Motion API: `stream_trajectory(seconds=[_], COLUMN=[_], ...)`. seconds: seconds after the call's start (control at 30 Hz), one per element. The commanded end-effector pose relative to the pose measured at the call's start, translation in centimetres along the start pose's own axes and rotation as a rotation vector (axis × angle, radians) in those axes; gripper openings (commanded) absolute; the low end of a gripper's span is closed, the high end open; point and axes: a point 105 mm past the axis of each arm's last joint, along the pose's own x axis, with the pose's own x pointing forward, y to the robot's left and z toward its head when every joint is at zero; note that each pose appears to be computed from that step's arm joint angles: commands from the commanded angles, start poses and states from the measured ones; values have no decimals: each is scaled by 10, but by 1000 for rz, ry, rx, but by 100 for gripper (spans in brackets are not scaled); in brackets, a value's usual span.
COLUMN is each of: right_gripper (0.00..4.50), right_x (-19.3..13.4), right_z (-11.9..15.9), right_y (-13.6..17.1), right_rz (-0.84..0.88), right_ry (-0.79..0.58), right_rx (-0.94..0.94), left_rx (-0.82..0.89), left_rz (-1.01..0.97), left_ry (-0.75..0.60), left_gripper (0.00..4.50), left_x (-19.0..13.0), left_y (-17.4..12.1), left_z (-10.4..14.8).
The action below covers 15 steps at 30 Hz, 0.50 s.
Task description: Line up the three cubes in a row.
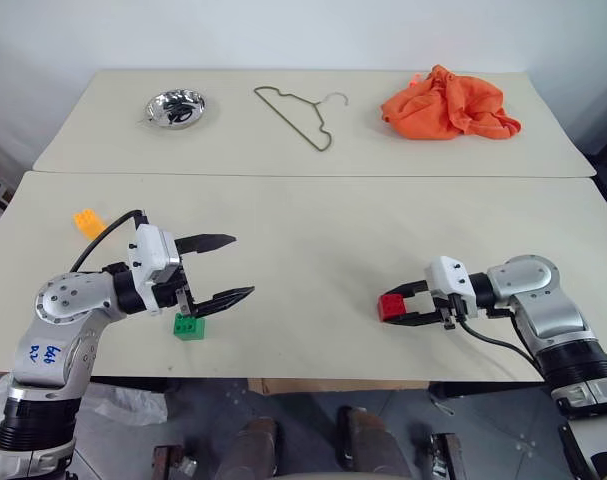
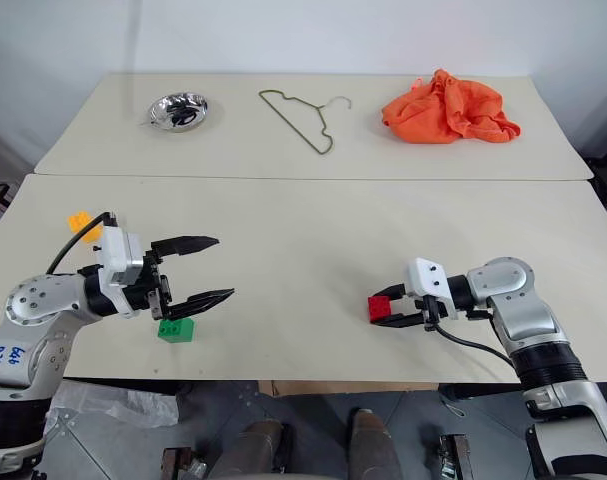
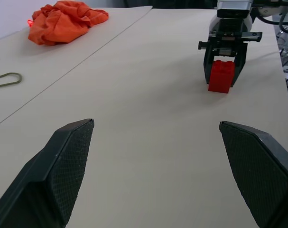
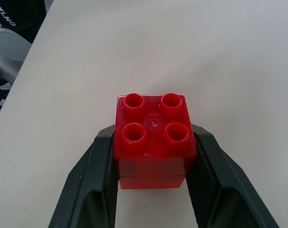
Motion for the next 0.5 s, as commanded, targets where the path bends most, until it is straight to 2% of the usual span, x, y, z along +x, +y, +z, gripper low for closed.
stream_trajectory(seconds=[0.03, 0.17, 0.2, 0.27, 0.4, 0.47, 0.5], right_gripper=[151, 151, 186, 247, 383, 446, 446], right_x=[-7, -7, -9, -11, -21, -28, -31], right_z=[-8, -10, -16, -11, 4, 16, 21], right_y=[0, -2, 2, -6, -15, -13, -12], right_rz=[-3, 1, 34, -6, -49, -47, -42], right_ry=[29, 27, 69, 36, 6, -71, -97], right_rx=[6, 32, 95, 95, -46, -86, -99], left_rx=[24, 22, 15, -15, -45, -68, -85], left_rz=[-13, -15, -18, 21, 186, 258, 294], left_ry=[-16, -14, -11, -28, -67, -72, -73], left_gripper=[450, 450, 450, 450, 450, 450, 450], left_x=[1, 0, -1, -5, -26, -39, -48], left_y=[0, 1, 1, 5, 24, 30, 32], left_z=[7, 7, 7, 7, 1, -3, -6])
